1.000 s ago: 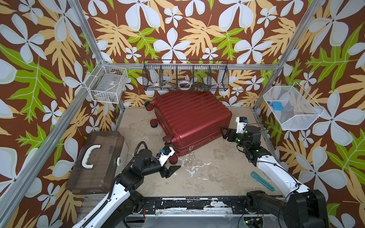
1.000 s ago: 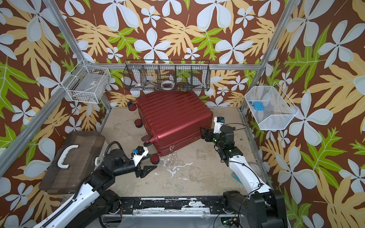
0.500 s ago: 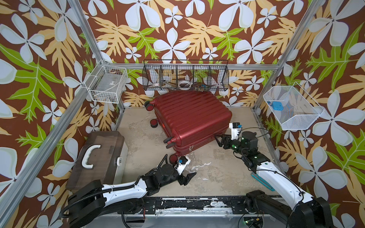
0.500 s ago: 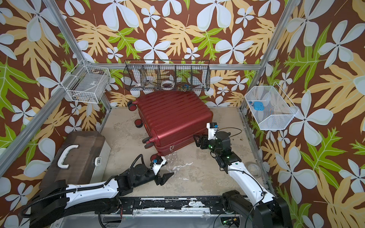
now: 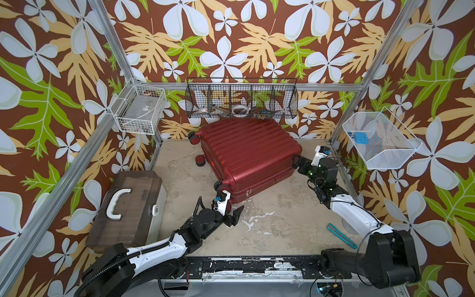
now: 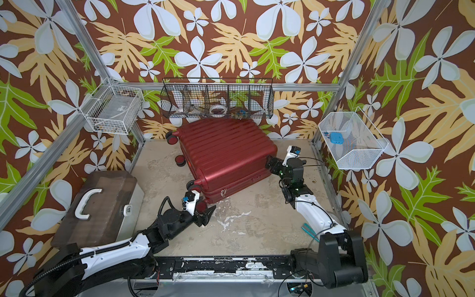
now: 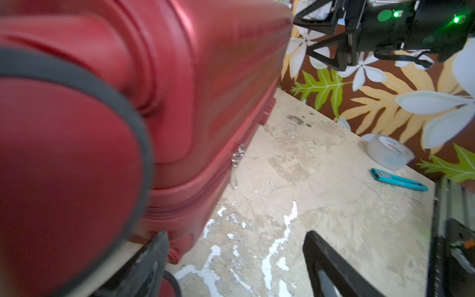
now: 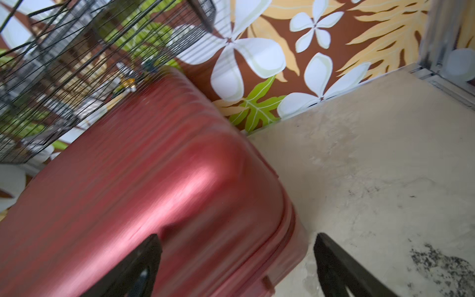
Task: Open the suitcase zippers
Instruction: Adjust the suitcase at the center of the board.
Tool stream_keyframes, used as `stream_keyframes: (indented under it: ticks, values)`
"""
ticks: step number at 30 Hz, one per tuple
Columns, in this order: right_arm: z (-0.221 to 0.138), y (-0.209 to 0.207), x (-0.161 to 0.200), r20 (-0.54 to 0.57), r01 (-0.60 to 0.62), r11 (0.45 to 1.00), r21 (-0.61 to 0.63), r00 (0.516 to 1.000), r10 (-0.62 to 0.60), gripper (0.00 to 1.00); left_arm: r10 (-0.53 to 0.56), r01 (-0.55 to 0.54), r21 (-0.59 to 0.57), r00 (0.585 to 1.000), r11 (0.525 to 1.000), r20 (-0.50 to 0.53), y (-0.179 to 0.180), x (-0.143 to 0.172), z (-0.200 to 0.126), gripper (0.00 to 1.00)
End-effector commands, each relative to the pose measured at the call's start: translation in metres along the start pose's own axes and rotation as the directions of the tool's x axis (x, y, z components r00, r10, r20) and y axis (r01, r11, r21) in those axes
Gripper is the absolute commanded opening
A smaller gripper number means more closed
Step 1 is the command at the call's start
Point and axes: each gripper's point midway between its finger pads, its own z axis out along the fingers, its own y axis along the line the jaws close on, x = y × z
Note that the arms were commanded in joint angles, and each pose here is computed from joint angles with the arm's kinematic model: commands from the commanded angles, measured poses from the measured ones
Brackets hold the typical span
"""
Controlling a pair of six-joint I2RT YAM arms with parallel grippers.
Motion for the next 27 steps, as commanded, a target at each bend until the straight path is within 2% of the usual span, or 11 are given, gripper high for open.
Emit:
stream_keyframes:
  ticks: [1,5,8,11,14,16,21,25,27]
  values:
    - [0.019,0.026,-0.035,0.079,0.040,0.991,-0.126,0.996,-0.030,0.94,0.005,-0.004,-0.010,0.994,1.000,0.109,0.011,-0.035,0.001,0.83]
    - [0.051,0.041,-0.012,-0.062,0.063,0.957,-0.283,0.995,-0.083,0.90,-0.002,0.012,-0.059,0.986,0.998,0.167,0.034,-0.063,0.002,0.81]
    - [0.057,0.063,0.018,-0.200,-0.003,0.903,-0.429,0.975,-0.092,0.84,0.017,0.004,-0.102,0.978,0.995,0.210,0.053,-0.082,0.000,0.82]
    - [0.047,0.082,0.046,-0.290,-0.022,0.869,-0.494,0.947,-0.141,0.80,0.019,0.019,-0.163,0.974,0.986,0.226,0.081,-0.097,0.000,0.80]
    - [0.022,0.101,0.068,-0.309,0.036,0.837,-0.546,0.920,-0.240,0.79,-0.018,0.067,-0.220,0.976,0.973,0.218,0.114,-0.108,0.003,0.80]
    - [0.004,0.110,0.080,-0.319,0.037,0.819,-0.572,0.910,-0.264,0.79,-0.031,0.079,-0.252,0.982,0.964,0.187,0.130,-0.110,0.008,0.78]
    - [-0.035,0.125,0.110,-0.352,-0.002,0.791,-0.611,0.896,-0.270,0.78,-0.058,0.070,-0.135,0.994,0.988,0.097,0.129,-0.103,0.028,0.71]
    - [-0.049,0.136,0.119,-0.356,0.008,0.778,-0.629,0.886,-0.297,0.77,0.010,-0.014,0.042,0.994,0.999,0.105,0.100,-0.103,0.033,0.70]
    - [-0.053,0.136,0.117,-0.356,0.005,0.778,-0.628,0.887,-0.293,0.77,0.024,-0.030,0.058,0.994,0.998,0.110,0.098,-0.102,0.034,0.70]
